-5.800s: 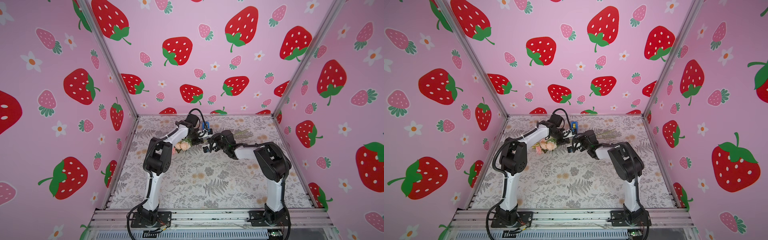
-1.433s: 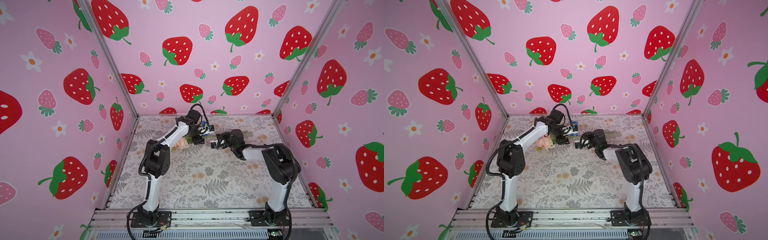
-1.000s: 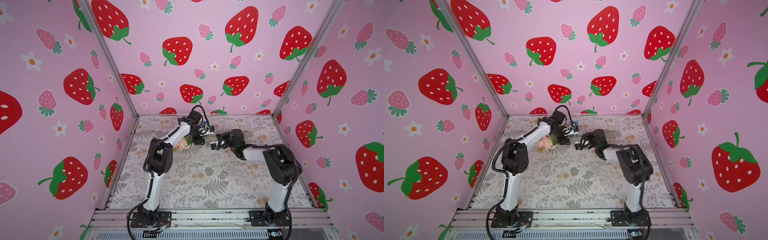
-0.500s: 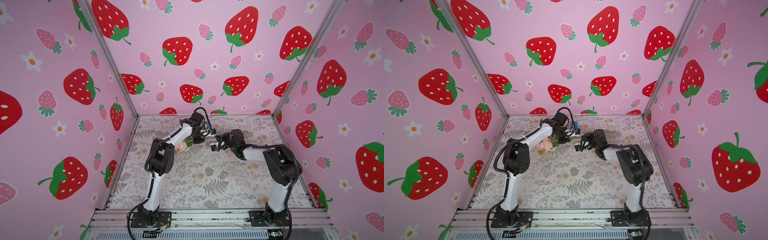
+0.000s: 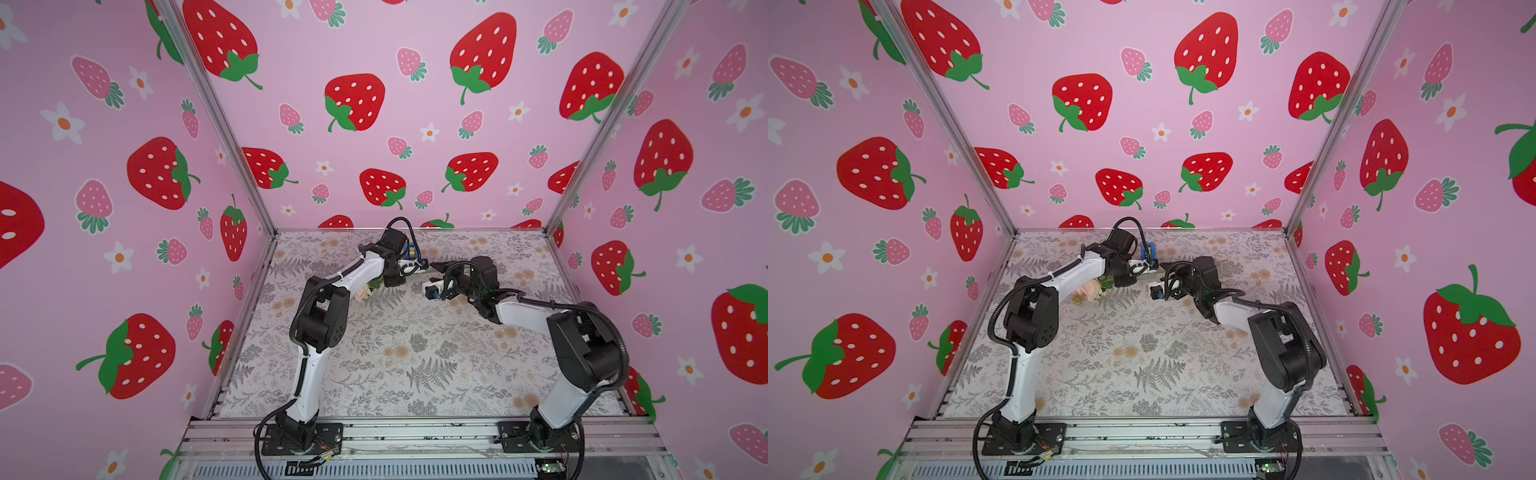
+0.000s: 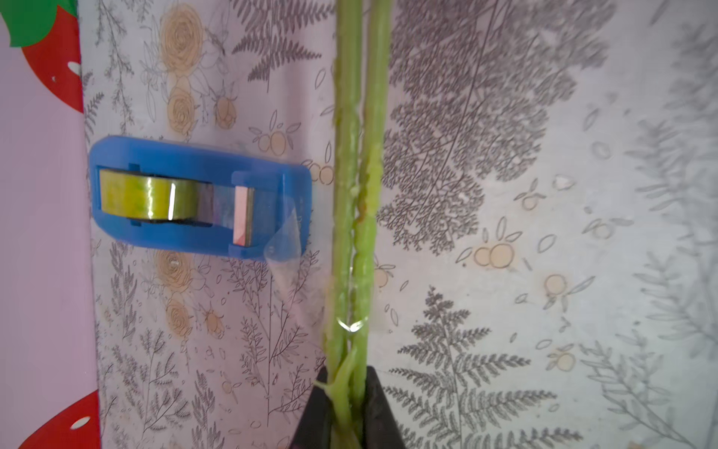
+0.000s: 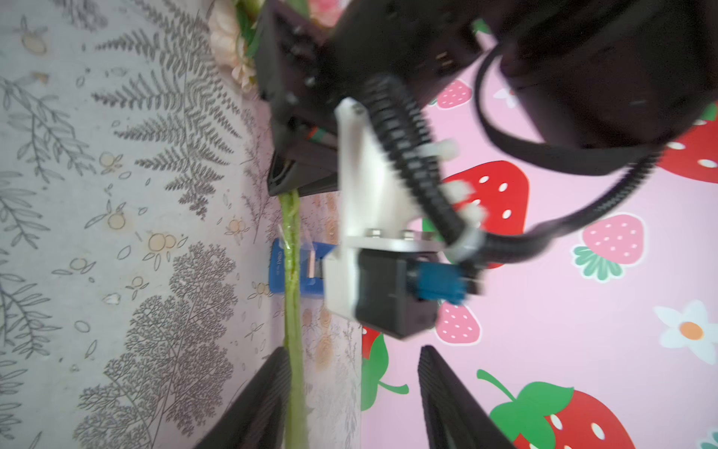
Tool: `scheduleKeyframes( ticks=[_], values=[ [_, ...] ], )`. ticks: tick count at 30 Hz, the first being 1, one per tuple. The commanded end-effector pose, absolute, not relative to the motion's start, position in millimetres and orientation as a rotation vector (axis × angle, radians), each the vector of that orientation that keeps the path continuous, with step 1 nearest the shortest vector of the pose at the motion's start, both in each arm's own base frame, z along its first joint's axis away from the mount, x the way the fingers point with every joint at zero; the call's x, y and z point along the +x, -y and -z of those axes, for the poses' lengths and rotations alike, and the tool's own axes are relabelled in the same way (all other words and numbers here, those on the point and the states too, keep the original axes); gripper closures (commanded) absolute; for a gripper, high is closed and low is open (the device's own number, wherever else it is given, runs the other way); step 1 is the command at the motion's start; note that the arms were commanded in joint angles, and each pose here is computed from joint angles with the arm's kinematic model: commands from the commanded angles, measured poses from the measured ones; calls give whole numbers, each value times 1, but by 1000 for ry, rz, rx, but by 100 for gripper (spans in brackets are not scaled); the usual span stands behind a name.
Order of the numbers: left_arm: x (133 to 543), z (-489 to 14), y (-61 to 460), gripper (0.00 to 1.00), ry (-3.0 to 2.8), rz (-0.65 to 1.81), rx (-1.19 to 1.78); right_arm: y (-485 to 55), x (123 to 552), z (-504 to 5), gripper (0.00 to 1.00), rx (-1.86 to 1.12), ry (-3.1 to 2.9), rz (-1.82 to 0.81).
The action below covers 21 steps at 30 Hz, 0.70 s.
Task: Wrap bouquets with tape
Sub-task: Wrap the tape around the bouquet.
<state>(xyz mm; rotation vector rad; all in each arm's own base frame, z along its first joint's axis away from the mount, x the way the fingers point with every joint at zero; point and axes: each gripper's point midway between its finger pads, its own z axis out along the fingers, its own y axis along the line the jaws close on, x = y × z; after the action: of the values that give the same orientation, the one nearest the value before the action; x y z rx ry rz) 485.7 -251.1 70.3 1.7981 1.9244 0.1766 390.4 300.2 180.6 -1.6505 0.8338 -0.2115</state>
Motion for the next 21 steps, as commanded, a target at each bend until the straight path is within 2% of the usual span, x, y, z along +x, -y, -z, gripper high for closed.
scheduleKeyframes(
  ticks=[1, 9, 13, 21],
  values=[
    [508, -99, 251, 100, -1780, -412, 1758, -292, 369, -194, 44, -1624, -901, 3],
    [511, -127, 274, 100, -1548, -561, 1710, -260, 386, -230, 43, -1503, -1107, -186],
    [515, -136, 279, 100, -1467, -692, 1647, -264, 402, -223, 44, -1549, -1237, -294],
    [496, -137, 292, 100, -1378, -715, 1676, -278, 408, -201, 43, -1659, -1452, -573]
  ],
)
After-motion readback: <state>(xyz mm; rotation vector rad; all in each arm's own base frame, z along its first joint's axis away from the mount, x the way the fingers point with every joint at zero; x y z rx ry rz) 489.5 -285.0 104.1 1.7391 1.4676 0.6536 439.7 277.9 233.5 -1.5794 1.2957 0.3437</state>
